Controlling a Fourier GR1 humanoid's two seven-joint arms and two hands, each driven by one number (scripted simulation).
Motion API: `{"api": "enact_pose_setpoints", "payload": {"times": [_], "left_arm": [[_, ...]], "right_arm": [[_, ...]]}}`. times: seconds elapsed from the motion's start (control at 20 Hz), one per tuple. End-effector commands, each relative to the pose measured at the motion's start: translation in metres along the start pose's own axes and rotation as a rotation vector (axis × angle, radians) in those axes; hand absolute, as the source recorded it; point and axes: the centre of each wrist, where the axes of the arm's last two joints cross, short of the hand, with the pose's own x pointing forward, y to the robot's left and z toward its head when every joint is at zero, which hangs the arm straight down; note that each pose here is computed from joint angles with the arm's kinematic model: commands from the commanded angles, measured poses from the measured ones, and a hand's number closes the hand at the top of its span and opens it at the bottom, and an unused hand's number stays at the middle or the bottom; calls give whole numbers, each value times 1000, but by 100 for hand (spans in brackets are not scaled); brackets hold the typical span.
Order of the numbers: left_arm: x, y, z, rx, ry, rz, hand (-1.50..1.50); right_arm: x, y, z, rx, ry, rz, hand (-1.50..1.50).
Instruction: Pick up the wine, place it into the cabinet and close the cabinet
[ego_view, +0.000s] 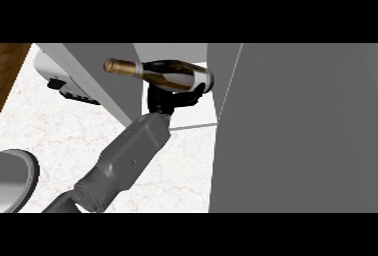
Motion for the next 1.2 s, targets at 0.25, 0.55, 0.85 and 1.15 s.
{"api": "enact_pose_setpoints", "payload": {"times": [0.25, 0.55, 0.85, 1.15], "left_arm": [[-3, -5, 6, 45, -5, 62, 150], [2, -15, 6, 99, -35, 85, -150], [7, -26, 5, 134, -46, 77, -150], [-1, -14, 5, 94, -67, -61, -150]], "right_arm": [[0, 3, -2, 9, 3, 4, -150], [-2, 4, 0, 8, -5, -2, -150], [6, -5, -3, 23, -7, -1, -150], [-6, -3, -6, -1, -3, 3, -150]]}}
